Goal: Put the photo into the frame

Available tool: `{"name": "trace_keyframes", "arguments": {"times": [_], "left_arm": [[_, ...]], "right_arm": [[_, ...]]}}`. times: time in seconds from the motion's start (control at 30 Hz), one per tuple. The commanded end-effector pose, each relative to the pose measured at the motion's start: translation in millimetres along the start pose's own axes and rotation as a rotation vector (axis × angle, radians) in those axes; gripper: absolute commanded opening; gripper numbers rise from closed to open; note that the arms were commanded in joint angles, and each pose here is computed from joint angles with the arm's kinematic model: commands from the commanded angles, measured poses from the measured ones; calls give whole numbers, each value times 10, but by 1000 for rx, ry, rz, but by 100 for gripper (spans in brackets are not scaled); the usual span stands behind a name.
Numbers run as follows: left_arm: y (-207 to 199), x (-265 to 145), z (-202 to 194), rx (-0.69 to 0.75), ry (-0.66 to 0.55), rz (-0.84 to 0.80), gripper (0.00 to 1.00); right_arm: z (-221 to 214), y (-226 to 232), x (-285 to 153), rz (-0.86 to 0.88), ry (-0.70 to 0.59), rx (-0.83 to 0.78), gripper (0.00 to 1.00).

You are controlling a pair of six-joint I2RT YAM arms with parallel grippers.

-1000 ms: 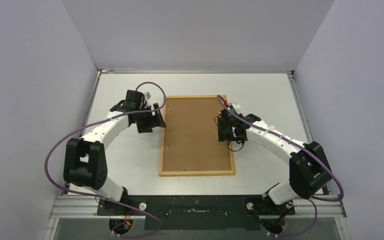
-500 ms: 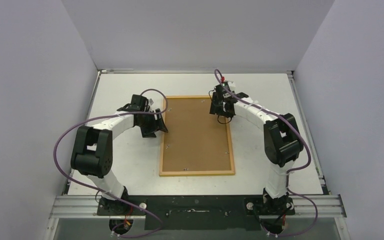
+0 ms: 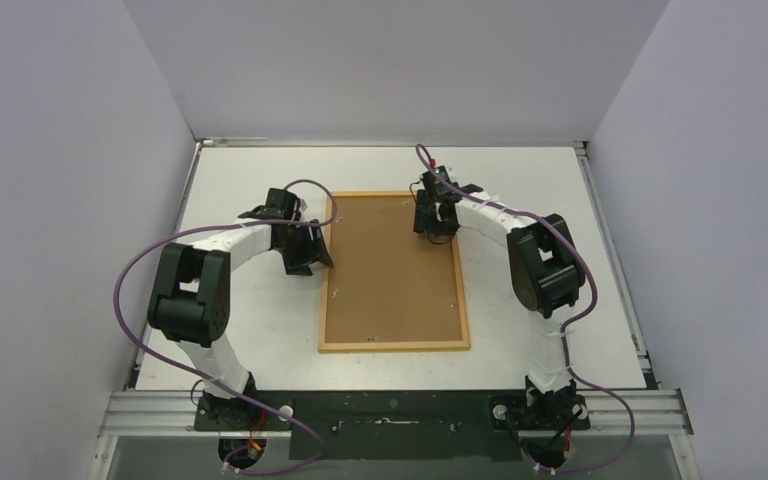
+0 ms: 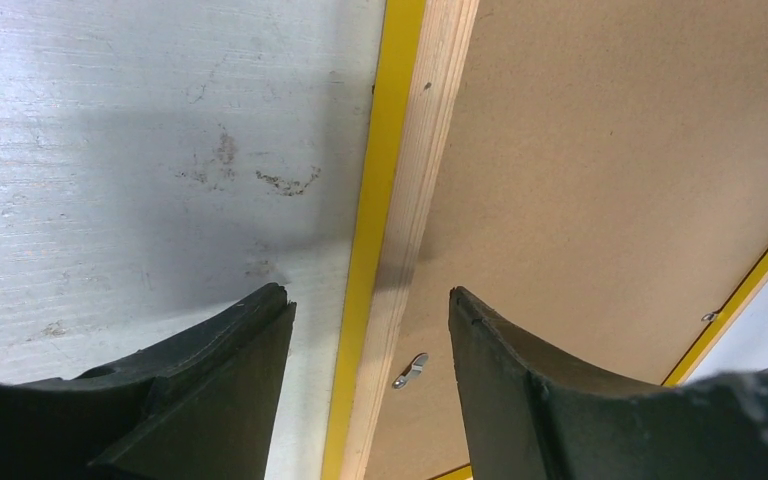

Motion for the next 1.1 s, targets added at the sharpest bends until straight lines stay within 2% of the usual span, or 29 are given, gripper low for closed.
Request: {"name": "trace_keyframes", "arguments": {"times": [0.0,0.53,0.8,1.07], "left_arm": [[-50,-7,37,-1,-9,-8,56],[-5,43,-25,-13,9,2,52],[1,62,-48,-18,15,-3,51],[4,79,-51,-20,19,-3,51]], "right_arm": [[208,-13,-18,-8,-56,-16,48],[208,-207,91,-108,-73,-66,48],[149,-226,167,-100,-47,-119,48],[152,-245,243,-132,-49,-71,48]]}}
Point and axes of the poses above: each gripper's point midway between its finger pads, its own x axis out along the fingers, its own y axis along the line the jaws close on, z = x × y, the point moved 3 cm from there along -x, back along the fingers
